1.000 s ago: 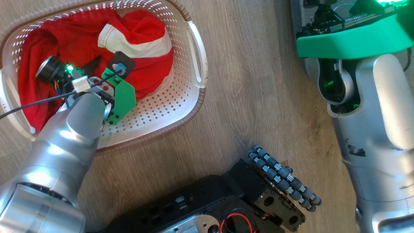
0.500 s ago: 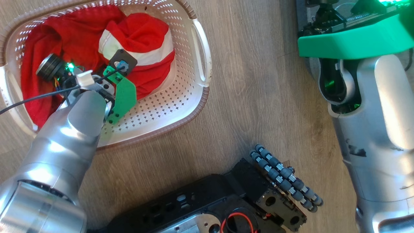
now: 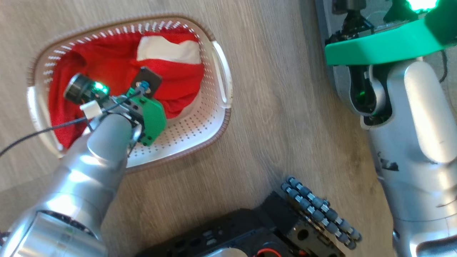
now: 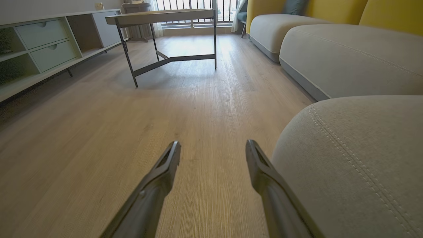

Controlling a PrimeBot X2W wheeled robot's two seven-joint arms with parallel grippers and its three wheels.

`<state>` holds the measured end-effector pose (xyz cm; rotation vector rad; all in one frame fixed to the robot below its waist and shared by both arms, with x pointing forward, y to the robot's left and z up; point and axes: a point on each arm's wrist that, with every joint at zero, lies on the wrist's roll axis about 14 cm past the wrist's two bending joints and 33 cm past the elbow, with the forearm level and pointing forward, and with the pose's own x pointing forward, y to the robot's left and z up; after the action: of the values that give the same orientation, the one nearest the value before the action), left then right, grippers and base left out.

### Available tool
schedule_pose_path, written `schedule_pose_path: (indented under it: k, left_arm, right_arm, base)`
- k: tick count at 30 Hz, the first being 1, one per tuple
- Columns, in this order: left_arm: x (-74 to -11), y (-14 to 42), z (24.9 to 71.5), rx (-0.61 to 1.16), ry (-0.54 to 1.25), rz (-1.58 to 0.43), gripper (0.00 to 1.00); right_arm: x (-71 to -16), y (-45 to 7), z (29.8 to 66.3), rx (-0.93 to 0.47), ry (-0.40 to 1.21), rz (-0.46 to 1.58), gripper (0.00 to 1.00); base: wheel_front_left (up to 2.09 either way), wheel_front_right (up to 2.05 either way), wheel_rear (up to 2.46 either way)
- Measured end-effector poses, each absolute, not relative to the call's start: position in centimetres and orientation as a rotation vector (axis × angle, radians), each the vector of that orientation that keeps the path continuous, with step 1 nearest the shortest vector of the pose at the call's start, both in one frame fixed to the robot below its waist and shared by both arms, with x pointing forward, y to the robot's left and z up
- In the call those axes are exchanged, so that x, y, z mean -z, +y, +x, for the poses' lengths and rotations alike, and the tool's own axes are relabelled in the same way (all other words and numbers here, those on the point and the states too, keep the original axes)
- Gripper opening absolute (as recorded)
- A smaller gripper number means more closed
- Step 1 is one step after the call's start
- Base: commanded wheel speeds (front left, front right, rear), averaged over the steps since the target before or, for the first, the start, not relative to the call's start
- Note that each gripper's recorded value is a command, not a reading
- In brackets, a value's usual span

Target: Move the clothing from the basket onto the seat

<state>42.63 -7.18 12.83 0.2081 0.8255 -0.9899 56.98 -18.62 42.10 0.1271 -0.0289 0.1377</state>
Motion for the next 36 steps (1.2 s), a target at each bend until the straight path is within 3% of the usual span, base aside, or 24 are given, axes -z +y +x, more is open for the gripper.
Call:
schedule_pose_path:
  k: [16,36]
  left_arm:
    - [-26.1,-6.3,44.4,0.840,0.580,0.010,0.00]
    - [-43.4,-2.2,43.6,0.661,0.193,-0.084,0.00]
  right_arm:
    - [-46.1,-16.7,53.7,-0.157,-0.041,0.097,1.00]
    - [-50.7,-14.5,46.3,-0.192,-0.068,0.111,1.00]
  base:
    - [0.00,0.00,0.00]
    - [0.00,0.00,0.00]
